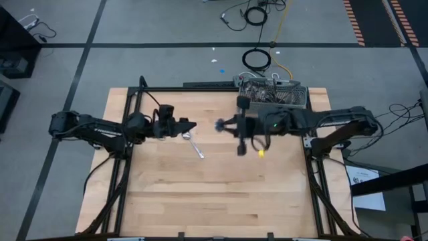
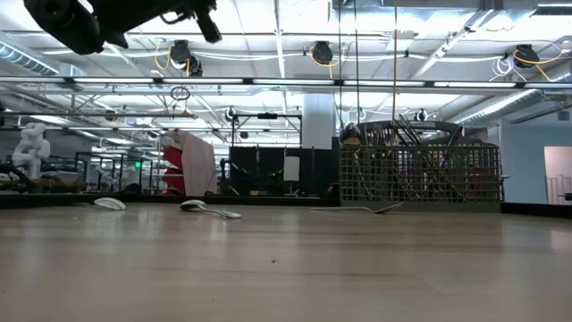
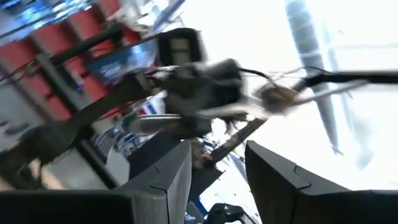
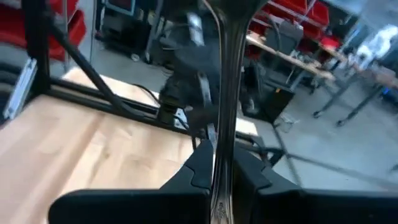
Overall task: Sort silverware
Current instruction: Put the silver spoon into the gray utensil holder
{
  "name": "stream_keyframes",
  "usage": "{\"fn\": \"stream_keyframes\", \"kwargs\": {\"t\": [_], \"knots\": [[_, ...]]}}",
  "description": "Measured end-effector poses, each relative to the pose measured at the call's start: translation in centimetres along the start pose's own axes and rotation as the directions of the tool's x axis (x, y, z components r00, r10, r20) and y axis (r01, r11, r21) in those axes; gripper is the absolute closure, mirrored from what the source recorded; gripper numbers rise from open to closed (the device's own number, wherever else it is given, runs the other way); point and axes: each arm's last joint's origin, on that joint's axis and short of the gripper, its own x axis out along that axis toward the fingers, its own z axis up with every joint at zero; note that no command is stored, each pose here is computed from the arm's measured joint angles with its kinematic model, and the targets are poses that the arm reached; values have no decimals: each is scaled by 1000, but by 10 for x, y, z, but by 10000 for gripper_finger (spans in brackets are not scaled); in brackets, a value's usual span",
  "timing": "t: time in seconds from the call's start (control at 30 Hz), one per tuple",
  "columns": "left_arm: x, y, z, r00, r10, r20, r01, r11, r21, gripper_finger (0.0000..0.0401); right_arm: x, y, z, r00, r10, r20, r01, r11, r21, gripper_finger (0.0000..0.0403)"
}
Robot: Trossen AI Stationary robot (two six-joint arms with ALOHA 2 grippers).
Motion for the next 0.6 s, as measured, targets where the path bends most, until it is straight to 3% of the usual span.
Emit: {"fn": "stream_keyframes", "kwargs": {"t": [0.13,0.27,0.43,0.6], "knots": [[-4,-9,1,999,-50,4,49,997,63,246,-11,-21,-27,999,-54,9,52,991,122,391],[-8,-14,-2,998,-65,-11,66,993,94,246,-17,-38,-61,976,-206,71,189,962,195,391],[-12,-12,-7,998,-54,-26,56,995,82,246,-14,-60,-121,843,-537,26,515,822,245,391],[-16,-12,-7,999,-49,-6,49,997,58,246,-12,-81,-166,755,-649,-93,650,722,235,391]]}}
